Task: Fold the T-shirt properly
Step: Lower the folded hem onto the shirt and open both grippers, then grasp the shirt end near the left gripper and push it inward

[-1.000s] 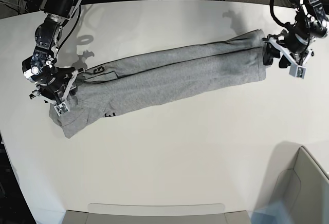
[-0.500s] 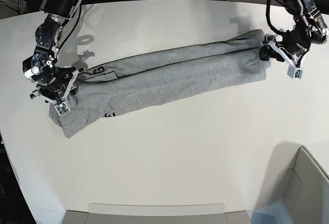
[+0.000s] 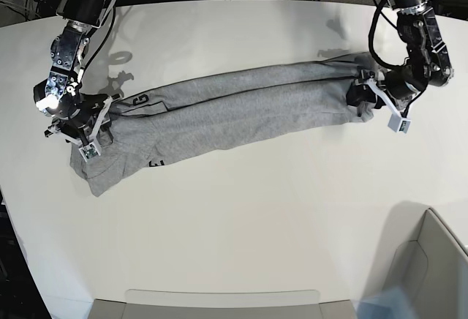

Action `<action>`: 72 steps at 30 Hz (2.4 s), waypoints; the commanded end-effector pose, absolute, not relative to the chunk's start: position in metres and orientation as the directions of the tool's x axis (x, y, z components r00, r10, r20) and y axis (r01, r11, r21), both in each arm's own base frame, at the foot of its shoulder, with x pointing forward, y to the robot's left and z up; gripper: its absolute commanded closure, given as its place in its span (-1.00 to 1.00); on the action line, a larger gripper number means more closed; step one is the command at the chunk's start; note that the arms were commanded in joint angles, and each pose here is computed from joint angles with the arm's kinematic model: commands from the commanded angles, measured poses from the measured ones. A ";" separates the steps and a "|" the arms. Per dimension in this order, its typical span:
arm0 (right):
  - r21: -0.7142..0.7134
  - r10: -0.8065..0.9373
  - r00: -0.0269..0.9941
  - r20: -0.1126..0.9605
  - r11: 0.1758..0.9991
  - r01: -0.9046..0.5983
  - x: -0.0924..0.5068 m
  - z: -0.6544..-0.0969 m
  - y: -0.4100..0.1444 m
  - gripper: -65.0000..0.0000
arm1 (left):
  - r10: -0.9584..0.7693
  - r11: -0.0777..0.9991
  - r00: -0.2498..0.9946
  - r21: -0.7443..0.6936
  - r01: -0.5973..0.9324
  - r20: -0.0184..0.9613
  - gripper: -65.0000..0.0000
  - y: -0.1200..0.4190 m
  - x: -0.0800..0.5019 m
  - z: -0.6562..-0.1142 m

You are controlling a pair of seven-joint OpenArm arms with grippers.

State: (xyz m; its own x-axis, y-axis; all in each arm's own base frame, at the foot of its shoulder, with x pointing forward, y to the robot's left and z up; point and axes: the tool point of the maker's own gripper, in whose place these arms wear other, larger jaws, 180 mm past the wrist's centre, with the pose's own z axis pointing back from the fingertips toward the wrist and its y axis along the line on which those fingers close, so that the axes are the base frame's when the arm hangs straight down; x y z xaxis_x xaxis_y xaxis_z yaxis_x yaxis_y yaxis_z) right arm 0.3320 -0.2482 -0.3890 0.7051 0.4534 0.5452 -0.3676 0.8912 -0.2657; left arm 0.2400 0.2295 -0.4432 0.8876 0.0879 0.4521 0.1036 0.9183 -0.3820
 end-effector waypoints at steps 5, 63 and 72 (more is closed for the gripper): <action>-0.289 0.462 0.675 0.576 0.887 -0.360 0.342 -0.374 -0.252 0.25 | 0.039 0.928 0.942 -0.361 0.088 0.332 0.22 0.228 0.211 -0.464; -0.257 0.446 0.640 0.626 0.893 -0.370 0.341 -0.369 -0.221 0.25 | 0.377 0.817 0.826 -0.570 -0.084 0.418 1.00 0.053 0.306 -0.374; -0.261 0.448 0.640 0.624 0.892 -0.370 0.341 -0.368 -0.223 0.25 | 0.453 0.814 0.705 -0.576 -0.078 0.546 0.77 0.068 0.329 -0.351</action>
